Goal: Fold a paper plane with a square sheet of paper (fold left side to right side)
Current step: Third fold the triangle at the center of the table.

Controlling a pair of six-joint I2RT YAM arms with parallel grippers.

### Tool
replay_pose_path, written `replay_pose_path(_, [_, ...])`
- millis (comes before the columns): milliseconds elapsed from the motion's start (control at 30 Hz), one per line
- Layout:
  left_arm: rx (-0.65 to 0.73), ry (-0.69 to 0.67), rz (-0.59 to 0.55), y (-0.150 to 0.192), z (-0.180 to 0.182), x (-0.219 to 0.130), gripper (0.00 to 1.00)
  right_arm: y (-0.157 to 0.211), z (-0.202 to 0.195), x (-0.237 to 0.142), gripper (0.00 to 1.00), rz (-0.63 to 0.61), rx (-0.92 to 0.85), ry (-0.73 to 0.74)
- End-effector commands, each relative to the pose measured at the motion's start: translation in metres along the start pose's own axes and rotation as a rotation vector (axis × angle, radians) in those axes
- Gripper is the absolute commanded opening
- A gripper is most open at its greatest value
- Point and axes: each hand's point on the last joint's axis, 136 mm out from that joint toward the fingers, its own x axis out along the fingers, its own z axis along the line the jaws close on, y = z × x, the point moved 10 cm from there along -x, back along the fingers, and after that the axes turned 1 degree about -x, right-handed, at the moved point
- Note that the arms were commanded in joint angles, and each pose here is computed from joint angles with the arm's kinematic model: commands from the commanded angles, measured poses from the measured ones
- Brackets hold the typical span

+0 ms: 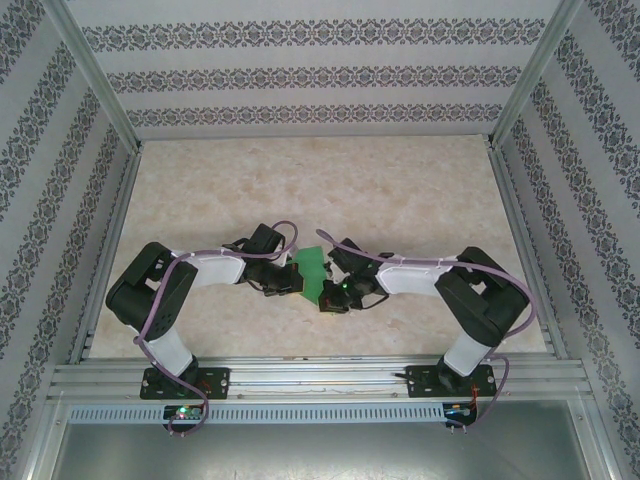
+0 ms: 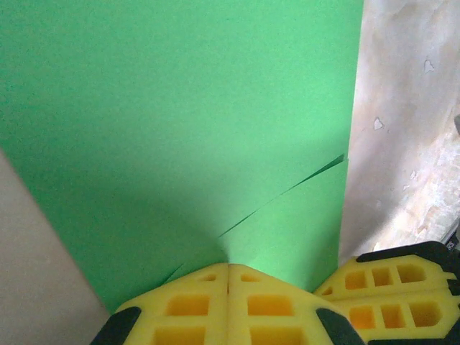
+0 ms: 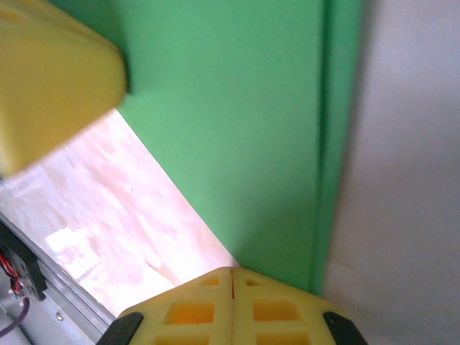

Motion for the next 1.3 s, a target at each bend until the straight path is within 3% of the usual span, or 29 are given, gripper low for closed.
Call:
replay_pose_path(0, [-0.031,-0.121,0.033,0.009,0.019,0.010,0.00,0.018,-0.019,-0.008,0.00,0.057,0.056,0.088])
replay_pose_path(167, [0.006,0.010,-0.023,-0.004,-0.006,0.000,0.09,0.009,-0.013,-0.040,0.02,-0.038,-0.025,0.043])
replay_pose_path(400, [0.064,0.102,-0.165,-0.024,-0.036,-0.036,0.37,-0.022,-0.004,-0.073,0.34,-0.247,-0.257,-0.053])
replay_pose_path(600, [0.010,0.055,-0.329,-0.027,-0.017,-0.068,0.46,-0.044,0.009,-0.068,0.50,-0.307,-0.436,-0.126])
replay_pose_path(767, [-0.048,0.055,-0.368,-0.024,-0.002,-0.075,0.47,-0.058,0.010,-0.050,0.52,-0.267,-0.472,-0.148])
replay_pose_path(1000, [-0.076,0.067,-0.336,-0.023,0.005,-0.068,0.47,-0.066,0.008,-0.028,0.50,-0.218,-0.469,-0.154])
replay_pose_path(1267, [-0.084,0.061,-0.309,-0.022,0.009,-0.064,0.47,-0.065,0.005,-0.020,0.25,-0.171,-0.444,-0.178])
